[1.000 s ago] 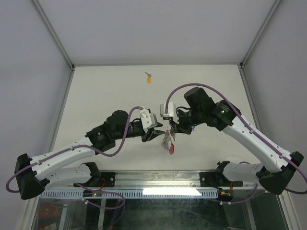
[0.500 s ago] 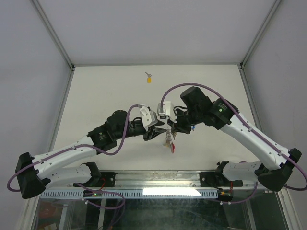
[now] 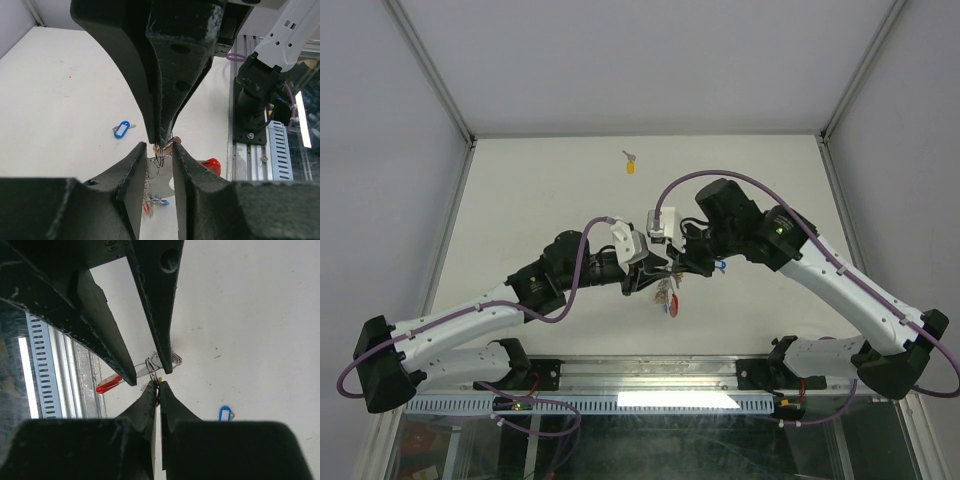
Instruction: Put the keys on the keyring
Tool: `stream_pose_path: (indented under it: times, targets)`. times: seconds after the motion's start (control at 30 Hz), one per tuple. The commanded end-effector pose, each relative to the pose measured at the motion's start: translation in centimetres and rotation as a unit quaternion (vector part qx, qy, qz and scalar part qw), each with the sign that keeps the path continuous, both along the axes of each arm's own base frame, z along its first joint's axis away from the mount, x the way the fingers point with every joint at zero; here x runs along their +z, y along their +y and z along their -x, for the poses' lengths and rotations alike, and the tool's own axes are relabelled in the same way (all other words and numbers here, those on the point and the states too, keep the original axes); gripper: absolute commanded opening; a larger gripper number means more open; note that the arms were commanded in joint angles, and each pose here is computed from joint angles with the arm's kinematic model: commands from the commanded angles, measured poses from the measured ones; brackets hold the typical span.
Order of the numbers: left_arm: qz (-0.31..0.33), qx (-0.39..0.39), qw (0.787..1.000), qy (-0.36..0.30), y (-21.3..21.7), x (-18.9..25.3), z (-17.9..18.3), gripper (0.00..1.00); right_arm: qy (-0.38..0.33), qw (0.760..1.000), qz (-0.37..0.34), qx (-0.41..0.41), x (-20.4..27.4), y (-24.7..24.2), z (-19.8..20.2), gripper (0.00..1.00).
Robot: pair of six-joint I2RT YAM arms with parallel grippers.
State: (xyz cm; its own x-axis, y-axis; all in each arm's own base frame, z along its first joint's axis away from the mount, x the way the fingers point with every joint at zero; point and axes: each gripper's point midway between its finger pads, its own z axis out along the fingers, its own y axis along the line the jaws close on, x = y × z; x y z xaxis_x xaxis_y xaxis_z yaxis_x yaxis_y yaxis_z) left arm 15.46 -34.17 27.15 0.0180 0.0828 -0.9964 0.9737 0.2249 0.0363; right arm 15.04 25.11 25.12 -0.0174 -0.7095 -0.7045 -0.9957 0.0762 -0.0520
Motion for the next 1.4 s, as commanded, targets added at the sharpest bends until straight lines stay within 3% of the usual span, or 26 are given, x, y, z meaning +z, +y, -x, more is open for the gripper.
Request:
stream_pose_path:
  times: [0.0, 0.5, 0.97, 1.17, 1.37]
  targets:
    - [0.028, -0.014, 0.999, -0.007, -0.3, 1.4, 0.1, 0.24, -0.029, 0.998, -0.050, -0.001, 2.5, 0.9, -0.2, 0.00]
    - [0.010, -0.005, 1.000, -0.003, -0.3, 0.4, -0.3, 0.00, -0.036, 0.997, -0.067, 0.000, 3.2, 1.0, -0.1, 0.00]
    - [0.005, 0.003, 1.000, 0.021, -0.7, -0.1, -0.7, 0.00, -0.041, 0.995, -0.091, -0.001, 3.4, 1.1, 0.2, 0.01]
    - [0.016, 0.018, 0.999, 0.031, -0.7, -0.6, -1.0, 0.00, -0.034, 0.993, -0.112, -0.008, 3.3, 1.3, 0.6, 0.20]
    - [0.044, 0.037, 0.998, 0.034, -0.1, -0.5, -1.2, 0.00, -0.048, 0.985, -0.157, -0.044, 4.0, 1.6, -0.1, 0.32]
